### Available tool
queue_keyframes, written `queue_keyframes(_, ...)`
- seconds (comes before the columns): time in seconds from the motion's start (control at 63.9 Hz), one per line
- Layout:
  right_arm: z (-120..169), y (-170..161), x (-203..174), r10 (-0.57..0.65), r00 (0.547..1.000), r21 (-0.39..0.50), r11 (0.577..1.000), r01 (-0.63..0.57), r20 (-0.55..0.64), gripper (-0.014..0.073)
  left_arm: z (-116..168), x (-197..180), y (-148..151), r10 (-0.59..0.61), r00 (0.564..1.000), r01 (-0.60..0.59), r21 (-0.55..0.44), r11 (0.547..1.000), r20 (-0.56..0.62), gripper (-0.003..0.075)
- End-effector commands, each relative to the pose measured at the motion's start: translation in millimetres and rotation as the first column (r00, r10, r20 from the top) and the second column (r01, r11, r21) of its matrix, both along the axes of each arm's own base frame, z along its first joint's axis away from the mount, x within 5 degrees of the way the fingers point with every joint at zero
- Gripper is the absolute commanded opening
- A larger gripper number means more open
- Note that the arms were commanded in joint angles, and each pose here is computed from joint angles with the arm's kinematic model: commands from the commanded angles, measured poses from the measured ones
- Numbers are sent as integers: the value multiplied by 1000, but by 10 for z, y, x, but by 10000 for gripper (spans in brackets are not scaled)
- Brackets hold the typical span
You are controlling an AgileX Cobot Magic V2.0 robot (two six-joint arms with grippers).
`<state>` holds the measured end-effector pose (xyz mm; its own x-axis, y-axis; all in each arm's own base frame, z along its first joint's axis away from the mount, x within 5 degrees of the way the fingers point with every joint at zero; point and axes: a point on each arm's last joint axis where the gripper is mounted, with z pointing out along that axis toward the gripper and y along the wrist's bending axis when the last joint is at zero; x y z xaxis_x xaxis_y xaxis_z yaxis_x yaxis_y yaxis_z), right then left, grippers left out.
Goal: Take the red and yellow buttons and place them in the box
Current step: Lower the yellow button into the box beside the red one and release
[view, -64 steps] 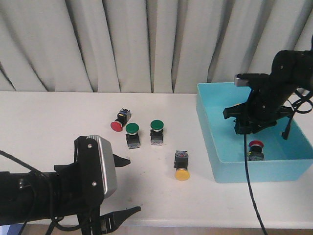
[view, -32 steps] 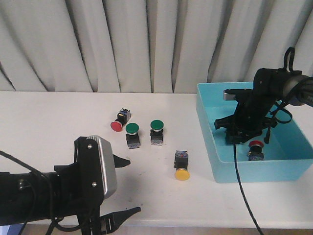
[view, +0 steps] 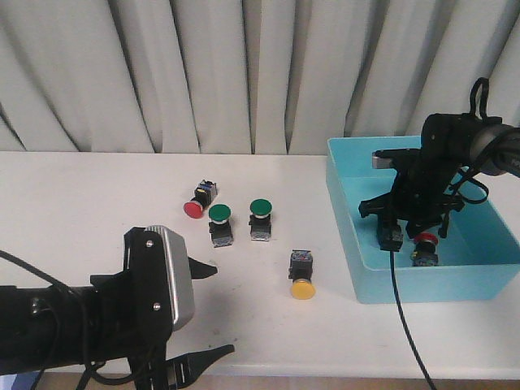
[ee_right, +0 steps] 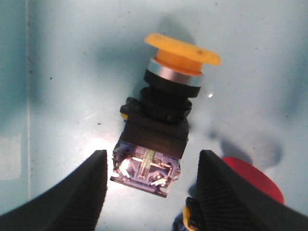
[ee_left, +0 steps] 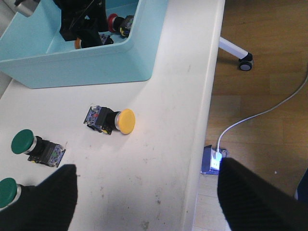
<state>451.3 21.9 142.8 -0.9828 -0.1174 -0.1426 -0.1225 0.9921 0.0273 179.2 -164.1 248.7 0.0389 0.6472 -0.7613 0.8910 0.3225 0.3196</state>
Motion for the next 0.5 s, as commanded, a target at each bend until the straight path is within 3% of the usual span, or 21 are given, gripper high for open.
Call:
queue_keyframes(0.0,425,-20,41,9,995,-2,1000,-9,102,426,135,-5,-7,23,1000,-22,-56,998,16,587)
queue_keyframes(0.109,656,-9,-2,22,995,9,1000,-23,100,422,135,-5,-7,23,1000,-22,-56,998,16,587)
queue_keyframes(0.219,1066,12,-135,25,988,18,999,-28,153,413,135,-5,-7,23,1000,-22,-56,998,16,587)
queue_keyframes(0.36,1677,97,-442,46,970,20,998,-53,239,394,136,-2,-5,27,999,-26,-55,998,19,587)
queue_keyframes(0.485,2167,220,-875,71,926,22,996,-85,372,375,136,-1,-5,27,999,-26,-55,998,19,587)
